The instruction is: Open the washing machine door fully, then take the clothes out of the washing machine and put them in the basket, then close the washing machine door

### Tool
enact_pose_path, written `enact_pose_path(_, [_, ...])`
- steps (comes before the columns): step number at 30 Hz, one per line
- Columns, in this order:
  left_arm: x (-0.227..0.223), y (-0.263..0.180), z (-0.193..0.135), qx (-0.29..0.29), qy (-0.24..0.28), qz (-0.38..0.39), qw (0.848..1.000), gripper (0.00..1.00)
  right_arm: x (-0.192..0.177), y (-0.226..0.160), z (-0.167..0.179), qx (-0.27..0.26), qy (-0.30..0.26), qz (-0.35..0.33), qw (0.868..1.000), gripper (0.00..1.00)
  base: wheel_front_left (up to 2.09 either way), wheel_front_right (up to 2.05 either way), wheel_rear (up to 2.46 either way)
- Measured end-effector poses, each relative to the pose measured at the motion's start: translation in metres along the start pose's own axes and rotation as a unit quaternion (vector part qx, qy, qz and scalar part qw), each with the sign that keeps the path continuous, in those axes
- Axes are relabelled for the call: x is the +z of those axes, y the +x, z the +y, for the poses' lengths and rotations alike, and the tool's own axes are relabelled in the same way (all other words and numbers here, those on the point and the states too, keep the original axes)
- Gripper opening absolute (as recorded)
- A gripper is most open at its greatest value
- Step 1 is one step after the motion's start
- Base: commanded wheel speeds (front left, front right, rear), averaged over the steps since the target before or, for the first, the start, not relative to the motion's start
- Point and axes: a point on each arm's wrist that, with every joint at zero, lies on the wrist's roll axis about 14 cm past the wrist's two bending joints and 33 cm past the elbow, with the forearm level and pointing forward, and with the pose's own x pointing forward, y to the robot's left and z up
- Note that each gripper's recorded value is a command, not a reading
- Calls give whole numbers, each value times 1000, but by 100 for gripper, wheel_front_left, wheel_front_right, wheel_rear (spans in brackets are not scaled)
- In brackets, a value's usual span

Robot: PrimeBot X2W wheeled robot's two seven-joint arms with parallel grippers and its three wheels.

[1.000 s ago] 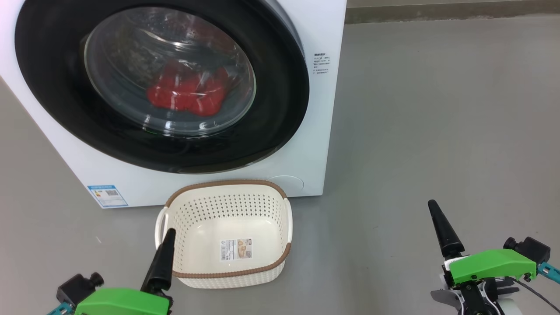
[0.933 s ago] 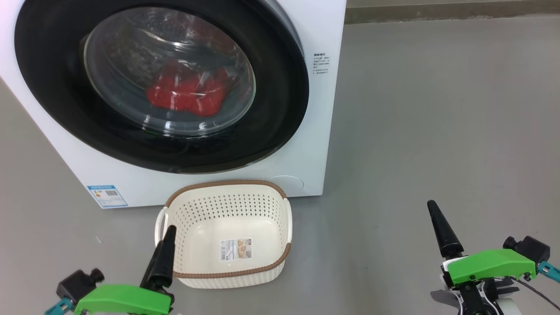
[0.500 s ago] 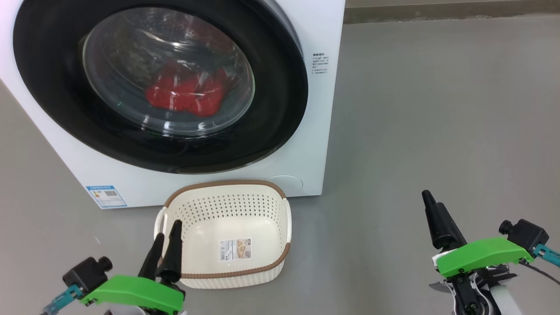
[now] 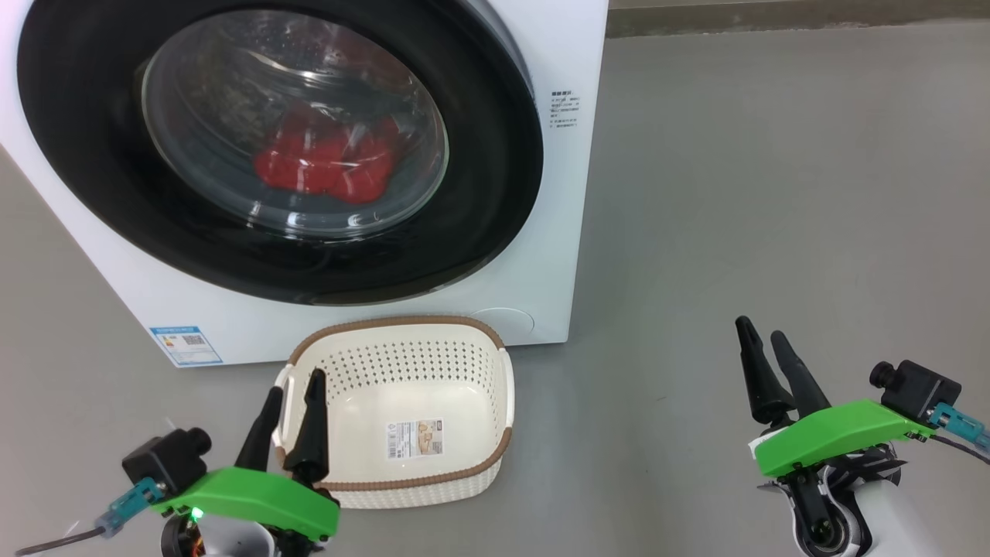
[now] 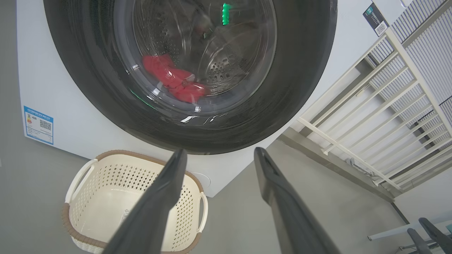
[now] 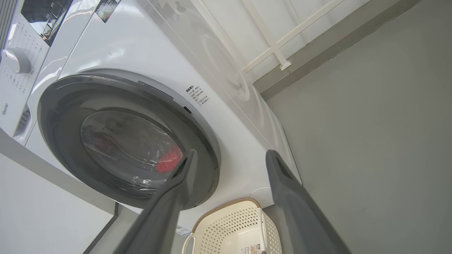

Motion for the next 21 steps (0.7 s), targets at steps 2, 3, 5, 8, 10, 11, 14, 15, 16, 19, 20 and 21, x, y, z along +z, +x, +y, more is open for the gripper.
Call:
enact_pose_path(2, [0,0,-1,-2,14,-1,1000,100,1,1,1,2,-12,-3,1000,100,0,0,0])
enact_pose_path(3, [0,0,-1,-1,20,-2,1000,100,2,3,3,5,-18,-3,1000,100,0,0,0])
enact_pose_path(5, [1,1,-1,0,26,-2,1000,100,3,4,5,8,-26,-4,1000,100,0,0,0])
enact_pose_path(8, [4,3,-4,-6,51,-9,999,100,8,7,10,16,-48,-13,999,100,0,0,0])
enact_pose_path(10, [4,3,-4,-3,61,-11,998,100,8,7,10,16,-60,-13,998,100,0,0,0])
enact_pose_path(11, [5,3,-4,-3,67,-12,998,100,8,7,11,17,-64,-14,998,100,0,0,0])
enact_pose_path(14, [9,5,-6,-5,84,-21,996,100,11,10,14,23,-76,-20,997,100,0,0,0])
enact_pose_path(15, [11,6,-8,-8,89,-26,996,100,12,10,16,25,-81,-21,996,100,0,0,0])
enact_pose_path(16, [12,6,-9,-9,94,-28,995,100,13,11,17,26,-87,-23,996,100,0,0,0])
enact_pose_path(19, [16,7,-11,-10,111,-37,993,100,12,11,15,26,-100,-23,994,100,0,0,0])
enact_pose_path(20, [18,7,-12,-11,115,-40,993,100,12,11,16,26,-104,-24,994,100,0,0,0])
enact_pose_path(21, [19,7,-13,-13,119,-44,992,100,13,12,17,28,-109,-24,993,100,0,0,0])
